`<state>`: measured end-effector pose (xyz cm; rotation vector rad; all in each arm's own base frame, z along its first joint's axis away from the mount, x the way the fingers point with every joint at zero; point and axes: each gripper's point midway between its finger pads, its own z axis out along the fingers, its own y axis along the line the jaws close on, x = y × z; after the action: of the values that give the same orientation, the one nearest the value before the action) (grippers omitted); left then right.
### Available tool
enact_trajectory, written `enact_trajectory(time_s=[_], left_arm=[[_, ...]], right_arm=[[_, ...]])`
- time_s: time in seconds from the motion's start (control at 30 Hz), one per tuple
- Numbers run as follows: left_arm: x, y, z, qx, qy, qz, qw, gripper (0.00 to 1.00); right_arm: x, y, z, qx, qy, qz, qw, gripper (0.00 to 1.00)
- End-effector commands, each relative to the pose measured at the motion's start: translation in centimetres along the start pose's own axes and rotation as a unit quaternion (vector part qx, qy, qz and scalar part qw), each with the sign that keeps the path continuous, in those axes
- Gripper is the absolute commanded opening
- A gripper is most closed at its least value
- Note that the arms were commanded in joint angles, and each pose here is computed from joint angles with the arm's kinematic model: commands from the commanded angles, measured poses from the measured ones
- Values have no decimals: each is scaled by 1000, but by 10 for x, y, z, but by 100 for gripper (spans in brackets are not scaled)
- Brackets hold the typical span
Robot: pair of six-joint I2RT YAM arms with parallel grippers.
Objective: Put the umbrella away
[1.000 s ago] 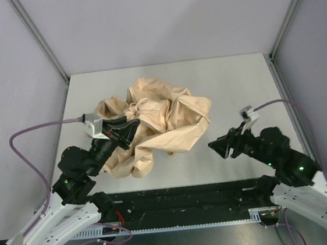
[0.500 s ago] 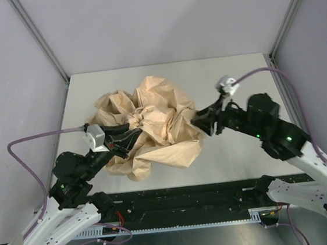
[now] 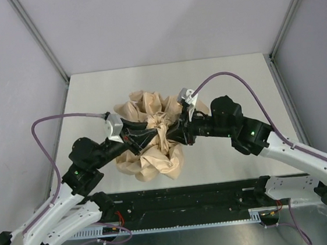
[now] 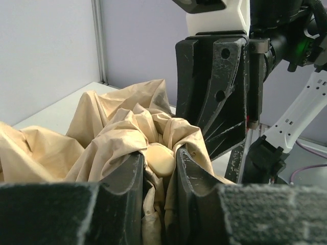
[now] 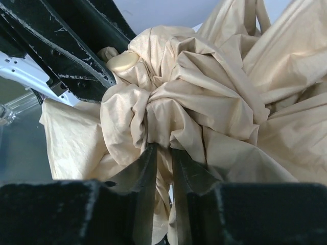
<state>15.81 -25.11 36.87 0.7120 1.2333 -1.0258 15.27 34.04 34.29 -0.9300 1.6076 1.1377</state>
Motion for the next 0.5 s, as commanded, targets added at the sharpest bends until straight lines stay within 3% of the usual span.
enact_trajectory(time_s=[0.0,0.1,0.2,0.33,0.47], left_arm=[[-43,-27,1,60,-66,-17,996,0],[-46,-14,-1,14,-78,-56,995,0],[-47,6,-3,-47,-91,-100,990,0],[-54,39,-8,-139,-124,-122,975,0],[-62,62,-13,-204,-144,-113,962,0]], right_arm=[[-31,4,-12,31,-45,15,998,31],[-18,-23,-46,140,-32,66,987,60],[-4,-37,-83,223,-36,141,964,82],[-6,-24,-107,202,-104,237,944,96],[-5,-5,-101,121,-160,295,934,99]])
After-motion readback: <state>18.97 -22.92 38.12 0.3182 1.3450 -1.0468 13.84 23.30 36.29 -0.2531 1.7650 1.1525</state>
